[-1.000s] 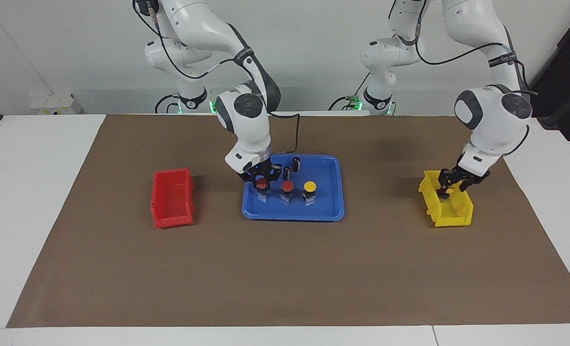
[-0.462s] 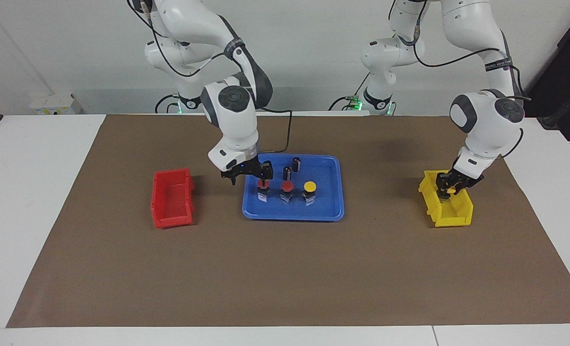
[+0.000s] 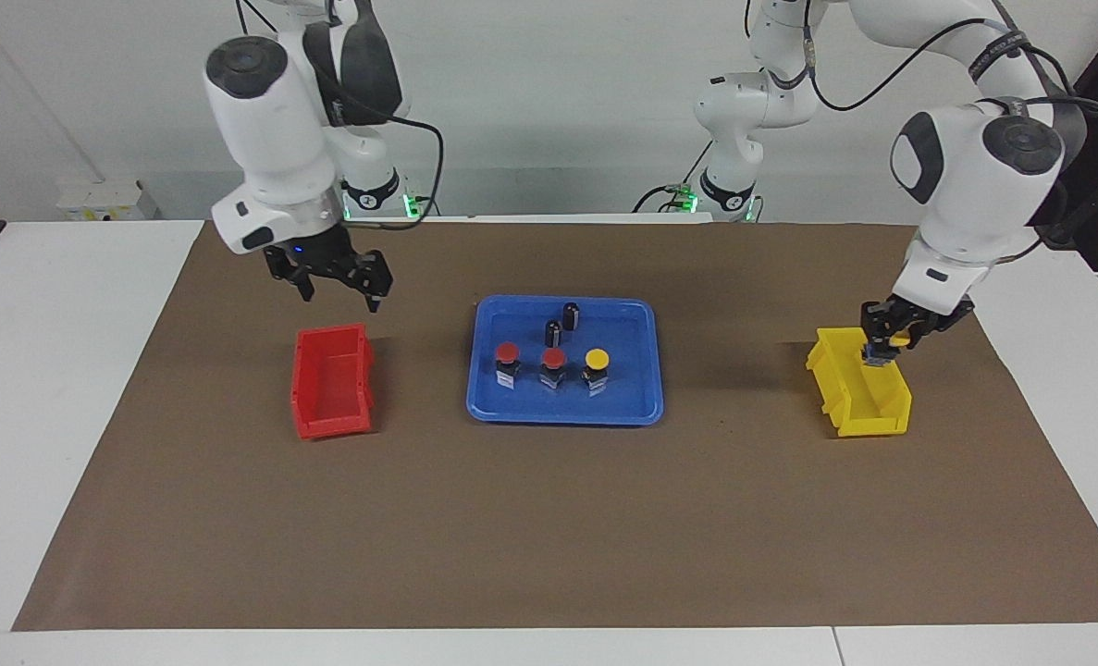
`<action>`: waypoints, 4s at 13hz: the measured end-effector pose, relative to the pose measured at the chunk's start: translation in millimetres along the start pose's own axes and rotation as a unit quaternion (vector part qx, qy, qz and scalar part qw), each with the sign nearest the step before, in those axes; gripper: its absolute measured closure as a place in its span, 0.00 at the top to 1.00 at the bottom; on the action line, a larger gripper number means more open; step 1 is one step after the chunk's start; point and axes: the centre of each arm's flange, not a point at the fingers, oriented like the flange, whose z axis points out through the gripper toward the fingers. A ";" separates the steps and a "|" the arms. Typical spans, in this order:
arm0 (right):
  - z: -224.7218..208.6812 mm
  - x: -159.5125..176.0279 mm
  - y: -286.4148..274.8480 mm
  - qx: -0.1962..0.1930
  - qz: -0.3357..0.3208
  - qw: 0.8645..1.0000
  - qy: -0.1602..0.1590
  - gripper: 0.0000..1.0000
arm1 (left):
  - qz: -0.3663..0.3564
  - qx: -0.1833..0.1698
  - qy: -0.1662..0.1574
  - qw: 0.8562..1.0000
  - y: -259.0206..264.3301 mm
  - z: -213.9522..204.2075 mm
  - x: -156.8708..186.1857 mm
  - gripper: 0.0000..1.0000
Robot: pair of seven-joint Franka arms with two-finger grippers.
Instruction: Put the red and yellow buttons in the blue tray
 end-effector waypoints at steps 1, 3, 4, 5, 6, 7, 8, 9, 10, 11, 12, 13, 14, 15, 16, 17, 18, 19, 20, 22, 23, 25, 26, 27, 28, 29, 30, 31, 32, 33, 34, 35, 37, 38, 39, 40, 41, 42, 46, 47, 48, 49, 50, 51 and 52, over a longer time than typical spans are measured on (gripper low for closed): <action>-16.6 -6.7 23.7 -0.002 -0.006 1.000 -0.006 1.00 | -0.009 -0.013 -0.003 1.000 42.9 4.9 -8.8 0.41; -48.3 -17.6 56.4 -0.003 -0.015 1.000 -0.012 1.00 | -0.009 -0.056 -0.005 0.998 119.7 12.8 -27.5 0.41; -54.6 -17.6 69.8 -0.002 -0.017 1.000 -0.012 1.00 | -0.014 -0.067 0.000 0.998 157.3 18.5 -38.0 0.41; -53.6 -14.7 84.0 -0.001 -0.020 1.000 -0.013 1.00 | -0.014 -0.073 0.004 0.997 199.1 26.1 -52.1 0.41; -49.2 -11.9 93.1 0.001 -0.021 1.000 -0.017 1.00 | -0.009 -0.075 0.004 0.997 228.6 34.3 -63.8 0.41; -43.6 -10.0 98.3 0.001 -0.019 1.000 -0.021 1.00 | -0.002 -0.074 0.000 0.997 246.9 44.0 -71.8 0.41; -39.1 -8.6 102.2 0.001 -0.016 1.000 -0.024 1.00 | 0.004 -0.073 -0.003 0.997 257.3 57.7 -76.8 0.41; -37.3 -8.3 104.5 0.001 -0.014 1.000 -0.026 1.00 | 0.004 -0.071 -0.006 0.997 258.8 70.6 -79.0 0.41; -37.1 -8.1 106.5 0.001 -0.012 1.000 -0.026 1.00 | 0.003 -0.068 -0.010 0.998 256.5 78.6 -80.2 0.41; -37.1 -8.0 107.7 0.001 -0.011 1.000 -0.026 1.00 | 0.002 -0.067 -0.011 0.998 254.5 82.1 -80.7 0.41; -37.1 -7.9 108.2 0.001 -0.011 1.000 -0.026 1.00 | 0.001 -0.067 -0.011 0.998 253.6 85.1 -81.5 0.41; -37.2 -7.8 108.2 0.001 -0.011 1.000 -0.026 1.00 | 0.001 -0.068 -0.009 0.998 253.6 88.7 -82.6 0.41; -37.2 -7.8 108.2 0.001 -0.011 1.000 -0.026 1.00 | 0.001 -0.071 -0.005 0.997 253.5 93.3 -83.9 0.41; -37.2 -7.8 108.2 0.001 -0.011 1.000 -0.026 1.00 | 0.001 -0.072 -0.004 0.997 253.2 98.3 -85.8 0.41; -37.2 -7.8 108.2 0.001 -0.011 1.000 -0.026 1.00 | 0.001 -0.071 -0.005 0.997 252.7 102.1 -87.6 0.41; -37.2 -7.9 108.2 0.001 -0.011 1.000 -0.026 1.00 | 0.001 -0.070 -0.007 0.998 252.3 103.9 -88.5 0.44; -37.2 -7.9 108.2 0.001 -0.011 1.000 -0.026 1.00 | 0.000 -0.070 -0.007 0.998 252.3 104.0 -88.6 0.45; -37.1 -8.0 108.2 0.001 -0.011 1.000 -0.026 1.00 | -0.001 -0.070 -0.007 0.998 252.9 103.5 -88.9 0.56; -37.1 -8.0 108.2 0.001 -0.013 1.000 -0.026 1.00 | -0.001 -0.069 -0.008 0.998 253.2 101.8 -88.9 0.66; -37.1 -8.0 108.2 0.002 -0.034 0.999 -0.026 1.00 | -0.006 -0.063 -0.015 0.998 246.6 87.0 -83.2 0.78; -37.1 -8.0 108.2 0.002 -0.041 0.999 -0.026 1.00 | -0.008 -0.061 -0.017 0.998 236.0 72.9 -75.9 0.85; -36.9 -8.1 107.4 0.004 -0.047 0.999 -0.027 1.00 | 0.013 -0.048 -0.038 0.998 188.9 33.3 -56.6 1.00; -36.9 -8.2 106.5 0.004 -0.049 0.998 -0.027 1.00 | 0.022 -0.044 -0.048 0.998 160.4 13.5 -47.3 1.00; -36.9 -8.2 105.9 0.006 -0.049 0.998 -0.027 1.00 | 0.025 -0.043 -0.053 0.997 132.1 -2.4 -37.7 1.00; -36.9 -8.3 105.4 0.007 -0.049 0.998 -0.027 1.00 | 0.024 -0.047 -0.048 0.997 101.6 -16.4 -27.7 1.00; -36.8 -8.4 104.9 0.007 -0.050 0.998 -0.027 1.00 | 0.021 -0.051 -0.038 0.998 75.3 -27.2 -19.9 1.00; -36.9 -8.5 103.7 0.007 -0.051 0.998 -0.027 1.00 | 0.014 -0.054 -0.029 0.998 50.5 -36.9 -13.5 1.00; -36.9 -8.6 102.5 0.007 -0.052 0.998 -0.027 1.00 | 0.014 -0.055 -0.026 0.998 25.3 -46.4 -8.4 1.00; -36.9 -8.7 101.8 0.007 -0.053 0.998 -0.027 1.00 | 0.025 -0.054 -0.030 0.998 -0.8 -55.9 -5.5 1.00; -37.0 -8.7 101.5 0.007 -0.053 0.998 -0.027 1.00 | 0.035 -0.055 -0.035 0.997 -26.9 -66.2 -4.1 1.00; -37.0 -8.7 101.5 0.007 -0.053 0.998 -0.027 1.00 | 0.036 -0.055 -0.036 0.997 -46.6 -74.2 -3.7 1.00; -36.9 -8.8 101.4 0.007 -0.053 0.998 -0.027 1.00 | 0.033 -0.056 -0.035 0.997 -59.8 -81.4 -3.9 1.00; -36.7 -8.8 101.0 0.007 -0.053 0.998 -0.027 1.00 | 0.027 -0.057 -0.034 0.997 -71.9 -94.8 -5.9 1.00; -36.7 -8.8 100.8 0.007 -0.053 0.998 -0.027 1.00 | 0.027 -0.057 -0.034 0.997 -73.4 -100.0 -6.9 1.00; -36.7 -8.8 100.8 0.007 -0.054 0.998 -0.027 1.00 | 0.030 -0.057 -0.033 0.997 -72.0 -103.7 -7.8 1.00; -36.7 -8.8 100.7 0.007 -0.054 0.998 -0.027 1.00 | 0.033 -0.058 -0.033 0.997 -69.4 -106.5 -9.1 1.00; -36.7 -8.8 100.7 0.007 -0.054 0.998 -0.027 1.00 | 0.035 -0.058 -0.034 0.997 -66.9 -108.4 -10.7 1.00; -36.7 -8.8 100.7 0.007 -0.054 0.998 -0.027 1.00 | 0.037 -0.058 -0.035 0.997 -65.3 -110.2 -12.4 1.00; -36.7 -8.8 100.7 0.007 -0.054 0.998 -0.027 1.00 | 0.052 -0.058 -0.035 0.996 -64.9 -115.5 -16.6 1.00; -36.7 -8.9 100.7 0.007 -0.054 0.998 -0.027 1.00 | 0.058 -0.058 -0.037 0.996 -65.2 -115.7 -17.5 1.00; -36.7 -8.9 100.7 0.007 -0.054 0.998 -0.027 1.00 | 0.061 -0.058 -0.038 0.996 -65.8 -115.8 -18.1 1.00; -36.7 -8.9 100.5 0.007 -0.054 0.998 -0.027 1.00 | 0.062 -0.058 -0.039 0.996 -66.6 -116.0 -18.7 1.00; -36.7 -8.9 100.3 0.007 -0.054 0.998 -0.027 1.00 | 0.063 -0.058 -0.040 0.996 -67.6 -116.5 -19.2 1.00; -36.7 -8.9 100.2 0.007 -0.054 0.998 -0.027 1.00 | 0.063 -0.058 -0.040 0.995 -68.2 -116.8 -19.5 1.00; -36.7 -8.9 100.2 0.007 -0.054 0.998 -0.027 1.00 | 0.064 -0.058 -0.040 0.995 -68.4 -117.2 -19.8 1.00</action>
